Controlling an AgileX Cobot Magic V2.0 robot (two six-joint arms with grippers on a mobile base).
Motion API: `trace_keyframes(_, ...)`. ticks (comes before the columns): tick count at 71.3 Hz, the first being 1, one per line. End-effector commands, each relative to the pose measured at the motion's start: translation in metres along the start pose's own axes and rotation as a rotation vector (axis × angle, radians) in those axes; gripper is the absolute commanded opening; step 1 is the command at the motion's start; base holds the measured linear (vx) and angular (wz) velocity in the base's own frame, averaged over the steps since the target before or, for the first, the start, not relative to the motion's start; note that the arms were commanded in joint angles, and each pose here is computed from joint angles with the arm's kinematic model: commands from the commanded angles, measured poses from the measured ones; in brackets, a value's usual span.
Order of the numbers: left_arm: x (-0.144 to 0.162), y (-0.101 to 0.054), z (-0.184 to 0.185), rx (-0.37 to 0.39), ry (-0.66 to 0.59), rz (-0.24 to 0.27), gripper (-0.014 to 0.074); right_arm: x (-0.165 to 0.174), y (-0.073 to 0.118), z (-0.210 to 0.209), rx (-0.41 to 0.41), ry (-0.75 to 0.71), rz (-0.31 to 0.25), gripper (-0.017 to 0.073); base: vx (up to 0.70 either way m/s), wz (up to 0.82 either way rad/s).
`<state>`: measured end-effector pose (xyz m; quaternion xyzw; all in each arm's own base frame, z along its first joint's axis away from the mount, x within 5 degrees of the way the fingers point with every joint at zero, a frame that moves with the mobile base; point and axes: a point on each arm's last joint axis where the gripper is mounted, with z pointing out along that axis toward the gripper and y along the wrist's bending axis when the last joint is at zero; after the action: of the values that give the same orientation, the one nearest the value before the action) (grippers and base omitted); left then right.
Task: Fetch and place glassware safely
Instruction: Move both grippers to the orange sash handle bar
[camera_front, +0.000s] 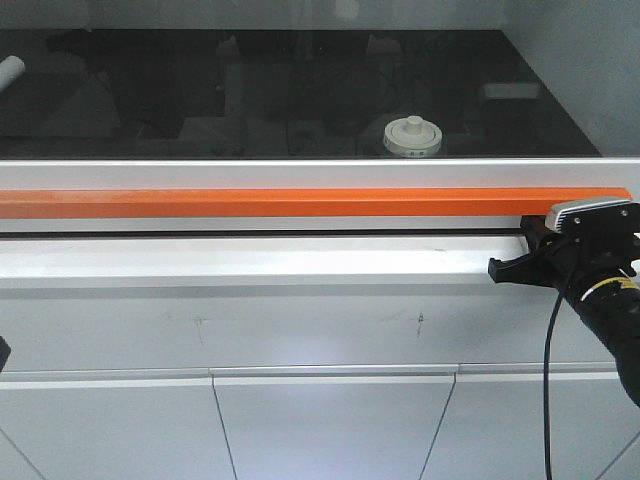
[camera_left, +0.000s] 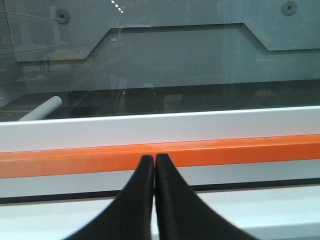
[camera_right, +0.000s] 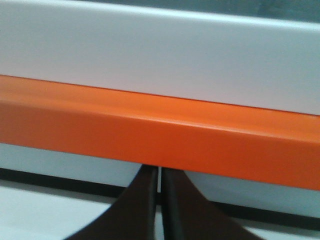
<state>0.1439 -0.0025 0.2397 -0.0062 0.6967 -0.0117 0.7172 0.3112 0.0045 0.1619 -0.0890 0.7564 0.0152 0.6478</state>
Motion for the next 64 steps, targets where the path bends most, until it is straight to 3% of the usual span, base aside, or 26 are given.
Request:
trace_keyframes(1,-0.015,0.0,0.003,-0.003,-0.102,-0.007,-0.0007,-0.03,-0.006,0.0,0.034,-0.188,-0.007,-0.0001,0.0,0.0)
trace_keyframes(29,0.005,0.0,0.024,-0.009,-0.027,0.002,-0.0007,-0.03,-0.007,0.0,0.038,-0.192,-0.004,-0.0001,0.0,0.0)
trace_keyframes(64,0.041,-0.003,0.085,0.012,0.039,0.033,-0.0007,-0.03,-0.007,0.0,0.038,-0.192,-0.004,-0.0001,0.0,0.0)
